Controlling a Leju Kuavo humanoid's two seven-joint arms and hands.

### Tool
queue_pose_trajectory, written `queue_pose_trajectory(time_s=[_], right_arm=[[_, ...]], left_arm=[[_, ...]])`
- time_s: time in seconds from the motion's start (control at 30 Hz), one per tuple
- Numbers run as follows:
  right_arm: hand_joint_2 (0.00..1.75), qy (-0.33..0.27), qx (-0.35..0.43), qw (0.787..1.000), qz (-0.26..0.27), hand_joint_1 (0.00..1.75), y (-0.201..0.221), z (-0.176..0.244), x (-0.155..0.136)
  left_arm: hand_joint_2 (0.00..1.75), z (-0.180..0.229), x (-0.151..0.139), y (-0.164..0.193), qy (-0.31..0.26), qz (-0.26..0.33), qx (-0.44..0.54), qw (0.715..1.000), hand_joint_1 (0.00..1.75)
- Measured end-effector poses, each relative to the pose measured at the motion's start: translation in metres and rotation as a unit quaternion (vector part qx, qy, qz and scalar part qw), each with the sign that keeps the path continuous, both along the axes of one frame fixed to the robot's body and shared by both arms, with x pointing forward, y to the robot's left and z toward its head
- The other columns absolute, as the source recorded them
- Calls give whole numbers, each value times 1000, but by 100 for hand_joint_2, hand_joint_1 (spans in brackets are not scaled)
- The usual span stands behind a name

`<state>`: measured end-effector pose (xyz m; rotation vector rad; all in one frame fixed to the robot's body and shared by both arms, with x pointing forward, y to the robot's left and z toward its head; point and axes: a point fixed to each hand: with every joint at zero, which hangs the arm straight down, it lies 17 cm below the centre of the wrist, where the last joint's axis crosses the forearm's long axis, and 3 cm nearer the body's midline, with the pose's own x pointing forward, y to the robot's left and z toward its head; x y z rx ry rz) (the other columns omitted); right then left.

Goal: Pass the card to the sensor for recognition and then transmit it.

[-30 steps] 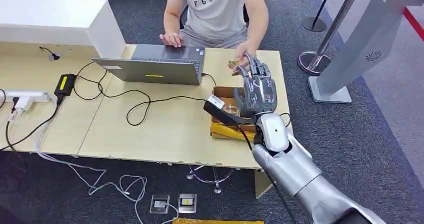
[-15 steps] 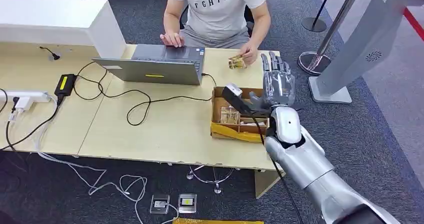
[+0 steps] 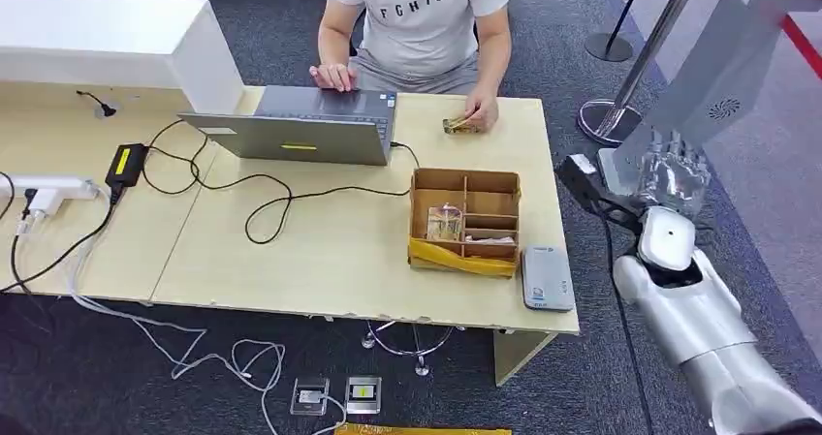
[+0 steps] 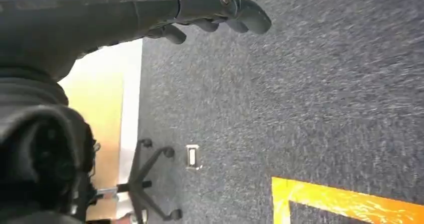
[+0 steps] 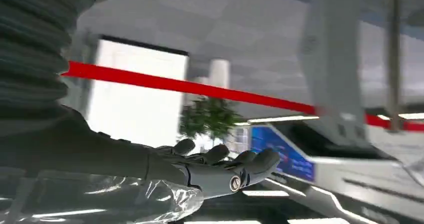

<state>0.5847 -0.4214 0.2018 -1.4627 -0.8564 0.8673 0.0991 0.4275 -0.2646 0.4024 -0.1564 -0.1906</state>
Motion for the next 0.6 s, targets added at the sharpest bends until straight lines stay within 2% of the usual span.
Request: queue_pose_trajectory(time_s=[0.07, 0.23, 0.4, 0.6], right_arm=[[175, 26, 3, 999, -29, 0, -29, -18, -13], [175, 48, 39, 993, -96, 0, -104, -52, -50], [175, 27, 198, 969, -145, 0, -167, -128, -114], [175, -5, 333, 929, -163, 0, -198, -207, -180]], left_arm=[[0, -1, -2, -3, 7, 1, -3, 1000, 0], [0, -3, -10, -6, 22, 16, -6, 1000, 0], [0, -4, -13, -9, 23, 28, -9, 999, 0], [0, -3, -15, -8, 22, 61, -7, 998, 0]])
